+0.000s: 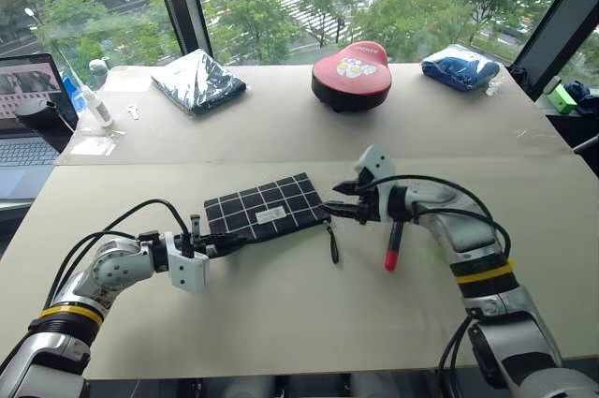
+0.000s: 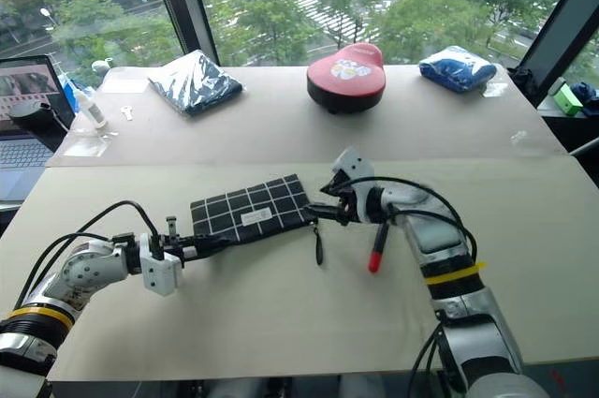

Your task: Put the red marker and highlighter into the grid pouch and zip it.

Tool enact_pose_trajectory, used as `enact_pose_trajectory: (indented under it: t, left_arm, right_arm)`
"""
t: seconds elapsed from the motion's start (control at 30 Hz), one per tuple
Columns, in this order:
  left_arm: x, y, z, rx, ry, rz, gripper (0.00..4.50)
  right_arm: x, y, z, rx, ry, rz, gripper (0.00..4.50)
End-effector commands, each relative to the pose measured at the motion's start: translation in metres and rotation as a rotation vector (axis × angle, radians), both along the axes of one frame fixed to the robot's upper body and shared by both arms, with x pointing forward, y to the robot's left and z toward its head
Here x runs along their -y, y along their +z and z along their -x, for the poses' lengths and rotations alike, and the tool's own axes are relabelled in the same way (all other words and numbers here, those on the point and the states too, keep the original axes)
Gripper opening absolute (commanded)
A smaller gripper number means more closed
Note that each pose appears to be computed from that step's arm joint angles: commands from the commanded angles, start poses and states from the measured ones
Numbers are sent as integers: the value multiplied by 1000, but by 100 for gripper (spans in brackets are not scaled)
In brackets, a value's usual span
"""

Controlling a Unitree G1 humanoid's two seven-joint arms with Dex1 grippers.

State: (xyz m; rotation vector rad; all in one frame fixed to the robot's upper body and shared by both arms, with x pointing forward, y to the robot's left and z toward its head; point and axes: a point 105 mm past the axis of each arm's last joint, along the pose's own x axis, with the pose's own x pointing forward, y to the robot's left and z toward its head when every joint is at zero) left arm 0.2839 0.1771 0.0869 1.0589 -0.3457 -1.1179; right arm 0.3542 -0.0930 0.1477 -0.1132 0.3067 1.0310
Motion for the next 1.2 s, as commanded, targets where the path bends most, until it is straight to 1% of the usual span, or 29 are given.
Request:
enact_pose_trajectory:
  t: [0.03, 0.07, 0.2, 0.23, 0.3, 0.37, 0.5, 0.63, 0.83, 1.07, 1.13, 1.17, 1.2]
  left_arm:
    - [19, 7, -6, -196, 101, 256, 0]
    - [23, 11, -6, -226, 102, 285, 0]
    - [37, 23, -5, -284, 93, 319, 0]
    - [41, 27, -6, -291, 95, 333, 0]
    - [46, 31, -8, -305, 99, 345, 0]
    - [49, 35, -11, -312, 115, 361, 0]
    - [51, 45, -18, -304, 150, 391, 0]
    - [52, 50, -22, -292, 175, 398, 0]
    - [55, 52, -20, -292, 181, 410, 0]
    - [57, 56, -20, -291, 183, 425, 0]
    - [57, 57, -20, -291, 184, 432, 0]
    - [58, 58, -20, -291, 184, 435, 0]
    - [58, 59, -21, -291, 185, 442, 0]
  right_arm:
    - [28, 53, 9, 57, 8, -145, 421]
    - [33, 56, 10, 63, 1, -153, 421]
    - [38, 44, 17, 53, -16, -79, 421]
    - [36, 34, 16, 50, -33, -32, 421]
    - [30, 18, 15, 39, -50, 11, 421]
    - [25, 7, 8, 37, -90, 48, 421]
    - [25, -4, -3, 42, -147, 98, 421]
    - [26, -3, -6, 62, -164, 113, 421]
    - [28, 0, -13, 70, -190, 104, 421]
    - [21, -6, -20, 72, -200, 114, 421]
    - [21, -6, -22, 73, -205, 113, 369]
    - [21, -3, -24, 86, -211, 104, 351]
    - [20, 0, -24, 95, -204, 96, 320]
